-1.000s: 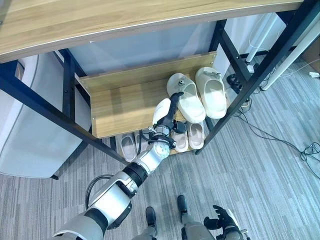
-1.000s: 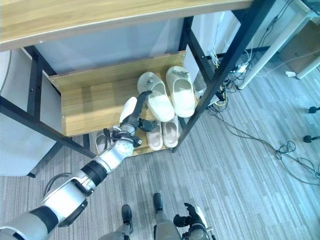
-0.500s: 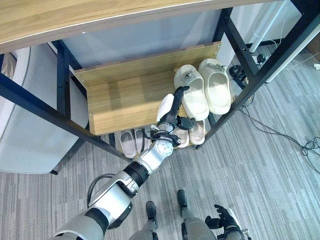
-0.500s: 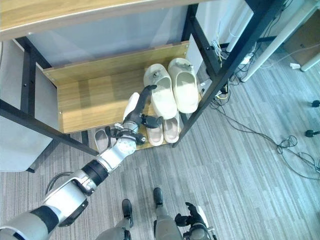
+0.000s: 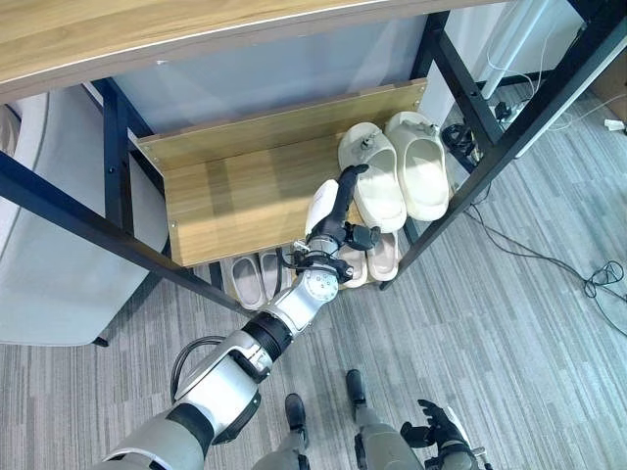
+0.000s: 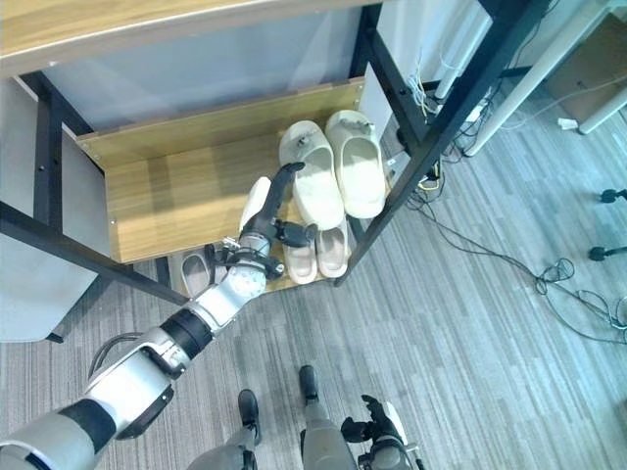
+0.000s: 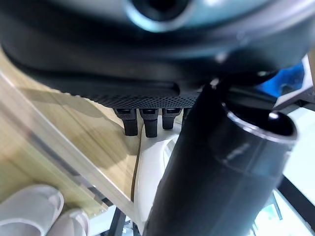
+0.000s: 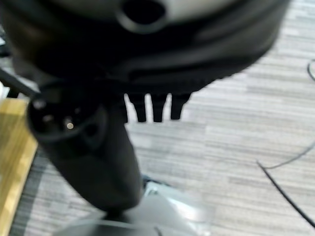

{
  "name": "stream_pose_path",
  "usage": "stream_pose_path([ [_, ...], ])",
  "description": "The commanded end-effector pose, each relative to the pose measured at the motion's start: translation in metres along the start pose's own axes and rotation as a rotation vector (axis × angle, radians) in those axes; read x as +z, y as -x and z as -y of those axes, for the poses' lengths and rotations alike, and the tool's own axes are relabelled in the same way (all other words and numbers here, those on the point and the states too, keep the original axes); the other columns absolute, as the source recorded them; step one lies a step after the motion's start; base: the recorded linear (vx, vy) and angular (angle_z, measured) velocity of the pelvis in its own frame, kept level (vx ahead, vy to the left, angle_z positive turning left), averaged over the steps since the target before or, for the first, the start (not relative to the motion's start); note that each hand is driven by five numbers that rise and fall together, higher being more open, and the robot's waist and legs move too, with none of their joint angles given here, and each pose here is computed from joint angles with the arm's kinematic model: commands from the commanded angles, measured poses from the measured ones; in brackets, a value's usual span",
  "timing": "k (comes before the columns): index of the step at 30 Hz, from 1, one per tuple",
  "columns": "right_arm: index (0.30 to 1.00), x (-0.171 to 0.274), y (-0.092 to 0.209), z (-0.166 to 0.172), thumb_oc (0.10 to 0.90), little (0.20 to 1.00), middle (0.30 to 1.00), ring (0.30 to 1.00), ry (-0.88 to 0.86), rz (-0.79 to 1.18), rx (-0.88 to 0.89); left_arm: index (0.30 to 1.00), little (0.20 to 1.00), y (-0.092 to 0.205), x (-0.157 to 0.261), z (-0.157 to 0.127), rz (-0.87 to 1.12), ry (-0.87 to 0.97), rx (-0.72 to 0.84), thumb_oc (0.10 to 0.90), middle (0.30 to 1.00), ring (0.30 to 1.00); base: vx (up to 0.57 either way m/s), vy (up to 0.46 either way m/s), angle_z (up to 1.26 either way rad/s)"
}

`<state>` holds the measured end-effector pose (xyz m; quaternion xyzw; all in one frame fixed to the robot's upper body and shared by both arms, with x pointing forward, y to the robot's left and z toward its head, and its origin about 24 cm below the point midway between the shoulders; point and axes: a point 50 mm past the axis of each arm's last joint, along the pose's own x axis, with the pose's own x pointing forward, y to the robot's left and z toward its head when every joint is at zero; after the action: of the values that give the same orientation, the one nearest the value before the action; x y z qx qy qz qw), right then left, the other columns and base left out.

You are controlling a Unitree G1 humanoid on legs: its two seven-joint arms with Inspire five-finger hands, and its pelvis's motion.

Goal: Arrange the slippers neatly on the shoe rack.

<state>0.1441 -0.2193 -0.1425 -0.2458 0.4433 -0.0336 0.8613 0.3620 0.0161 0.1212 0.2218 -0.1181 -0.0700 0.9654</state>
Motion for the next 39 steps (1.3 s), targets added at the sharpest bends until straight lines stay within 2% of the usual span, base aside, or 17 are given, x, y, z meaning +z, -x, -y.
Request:
stream_pose_path([
  [1,0.9,-0.018,0.004,0.004,0.8,0.9,0.9,0.9,0.05,-0.043,0.001,0.9,0.9,-0.02,0.097,0.038,0.24,0.098,-0.112,0.8,0.9,0.9,-0.01,0.0,-0.03],
  [5,0.9,-0.017,0.003,0.004,0.8,0.9,0.9,0.9,0.049,-0.043,0.0,0.9,0.9,-0.026,0.093,0.03,0.229,0.039,-0.086,0.8,0.9,0.9,0.0,-0.007,-0.05],
  [10,0.9,-0.012,0.002,0.001,0.8,0.9,0.9,0.9,0.021,-0.042,0.007,0.9,0.9,-0.03,0.085,0.019,0.157,0.179,-0.045,0.8,0.9,0.9,0.01,-0.007,-0.07],
  [18,0.9,-0.013,0.002,-0.001,0.8,0.9,0.9,0.9,-0.024,-0.058,0.015,0.9,0.9,-0.025,0.046,0.002,0.105,0.077,-0.016,0.8,0.9,0.9,0.0,-0.005,0.01],
  [25,0.9,-0.016,0.004,-0.007,0.8,0.9,0.9,0.9,-0.037,-0.072,0.036,0.9,0.9,-0.026,0.039,-0.016,0.113,0.049,0.026,0.8,0.9,0.9,-0.01,-0.01,0.03],
  [39,0.9,-0.034,0.014,-0.026,0.8,0.9,0.9,0.9,-0.084,-0.153,0.088,0.9,0.9,0.0,0.021,-0.038,0.161,0.208,0.028,0.8,0.9,0.9,0.01,-0.009,0.08],
])
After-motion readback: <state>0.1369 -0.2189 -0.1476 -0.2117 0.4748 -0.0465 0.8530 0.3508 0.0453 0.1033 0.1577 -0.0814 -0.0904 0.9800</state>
